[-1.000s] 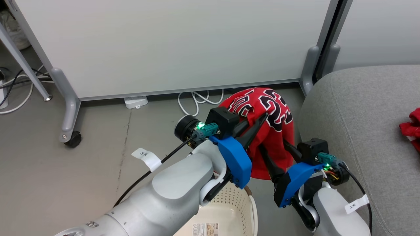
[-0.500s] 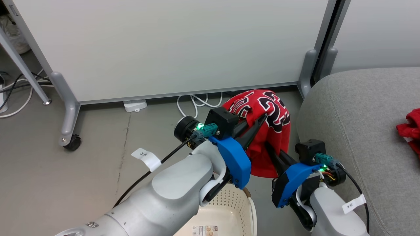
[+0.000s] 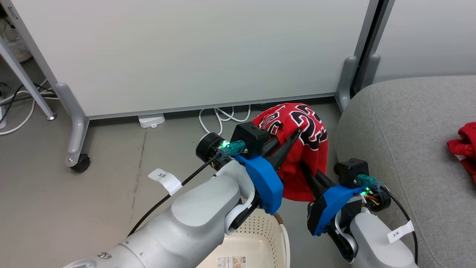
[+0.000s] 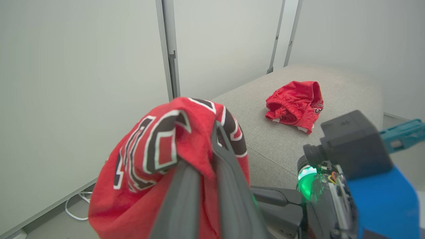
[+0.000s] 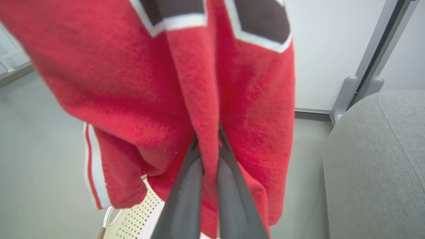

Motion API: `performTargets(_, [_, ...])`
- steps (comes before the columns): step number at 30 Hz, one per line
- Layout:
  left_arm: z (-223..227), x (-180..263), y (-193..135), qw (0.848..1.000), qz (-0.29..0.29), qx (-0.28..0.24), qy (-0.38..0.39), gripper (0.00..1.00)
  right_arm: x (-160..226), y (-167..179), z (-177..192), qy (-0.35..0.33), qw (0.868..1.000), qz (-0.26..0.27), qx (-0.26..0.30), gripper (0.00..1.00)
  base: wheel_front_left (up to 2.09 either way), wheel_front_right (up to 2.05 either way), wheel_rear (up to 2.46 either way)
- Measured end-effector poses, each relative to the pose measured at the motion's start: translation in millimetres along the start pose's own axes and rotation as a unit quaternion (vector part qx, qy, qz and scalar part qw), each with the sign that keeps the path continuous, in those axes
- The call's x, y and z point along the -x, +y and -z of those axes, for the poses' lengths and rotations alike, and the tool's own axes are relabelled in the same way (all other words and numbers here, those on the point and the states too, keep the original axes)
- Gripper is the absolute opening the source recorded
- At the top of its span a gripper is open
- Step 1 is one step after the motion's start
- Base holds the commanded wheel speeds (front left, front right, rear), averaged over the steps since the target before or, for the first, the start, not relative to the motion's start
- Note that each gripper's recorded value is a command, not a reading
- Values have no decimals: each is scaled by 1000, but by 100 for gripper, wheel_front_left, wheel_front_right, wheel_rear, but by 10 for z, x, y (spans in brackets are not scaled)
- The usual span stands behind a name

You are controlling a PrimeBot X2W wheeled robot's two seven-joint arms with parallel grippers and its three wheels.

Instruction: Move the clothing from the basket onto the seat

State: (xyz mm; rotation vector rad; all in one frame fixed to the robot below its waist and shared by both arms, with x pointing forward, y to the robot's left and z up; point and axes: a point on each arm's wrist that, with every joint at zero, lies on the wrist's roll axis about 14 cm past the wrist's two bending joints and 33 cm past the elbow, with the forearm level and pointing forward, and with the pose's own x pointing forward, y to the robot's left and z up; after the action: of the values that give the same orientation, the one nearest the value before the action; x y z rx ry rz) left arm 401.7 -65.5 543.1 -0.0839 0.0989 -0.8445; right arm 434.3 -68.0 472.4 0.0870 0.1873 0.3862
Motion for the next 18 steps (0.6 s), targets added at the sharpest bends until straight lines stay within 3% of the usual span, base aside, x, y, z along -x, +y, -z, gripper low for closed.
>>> performTargets(1, [0, -1, 0, 1000, 0, 0, 0, 16, 1, -3, 0, 0, 1000, 0, 0, 0, 0, 0, 0])
performTargets(3, [0, -2, -3, 1000, 0, 1, 0, 78, 2, -9, -3, -1, 1000, 1, 0, 0, 0, 0, 0])
performTargets(4, [2, -3, -3, 1000, 0, 1, 0, 100, 2, -12, -3, -1, 1000, 2, -1, 0, 0, 0, 0])
performTargets(18, [21, 1, 58, 1000, -13, 6, 1, 100, -21, -34, -7, -4, 1000, 4, -2, 0, 0, 0, 0])
